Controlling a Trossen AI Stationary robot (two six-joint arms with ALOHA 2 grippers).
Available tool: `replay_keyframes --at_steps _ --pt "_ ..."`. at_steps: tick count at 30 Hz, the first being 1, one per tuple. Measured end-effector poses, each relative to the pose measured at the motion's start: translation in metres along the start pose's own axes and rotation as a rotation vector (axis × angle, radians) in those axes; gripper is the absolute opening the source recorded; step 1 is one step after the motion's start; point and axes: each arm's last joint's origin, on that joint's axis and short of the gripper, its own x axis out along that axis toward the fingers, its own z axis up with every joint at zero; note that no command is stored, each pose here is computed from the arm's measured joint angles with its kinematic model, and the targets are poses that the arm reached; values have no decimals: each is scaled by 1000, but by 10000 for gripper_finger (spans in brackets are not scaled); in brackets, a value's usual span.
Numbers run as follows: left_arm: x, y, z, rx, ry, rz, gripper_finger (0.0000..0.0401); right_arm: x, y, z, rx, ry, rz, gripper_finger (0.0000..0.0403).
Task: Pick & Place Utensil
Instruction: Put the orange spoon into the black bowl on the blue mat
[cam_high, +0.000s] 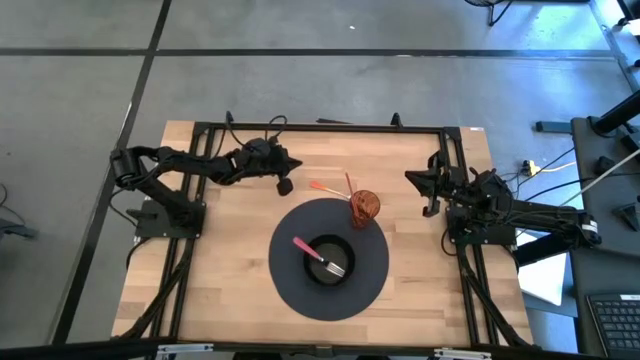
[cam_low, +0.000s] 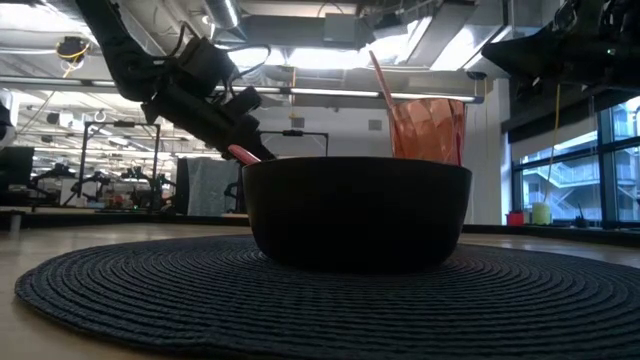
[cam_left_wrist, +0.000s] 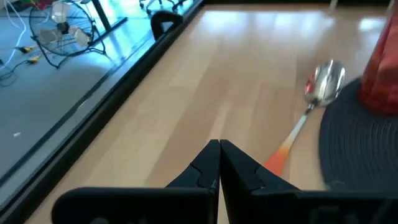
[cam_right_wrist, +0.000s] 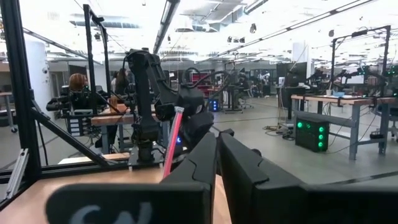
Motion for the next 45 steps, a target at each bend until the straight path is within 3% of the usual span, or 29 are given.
replay_keyframes --at_steps 11,20,24,29,34,45 --pt "0 -12 0 70 17 -40 3 0 0 0 3 0 0 23" --pt "1 -21 7 58 -7 -100 3 0 0 0 3 -1 0 23" --pt "7 -14 20 0 147 -134 2 0 0 0 15 -1 -1 23" --pt "16 0 57 80 291 -190 2 0 -2 0 29 -6 -59 23" --pt "40 0 81 158 276 -301 1 0 -3 2 48 -25 -96 23" --pt "115 -41 57 208 387 -445 3 0 -3 2 52 -30 -95 23"
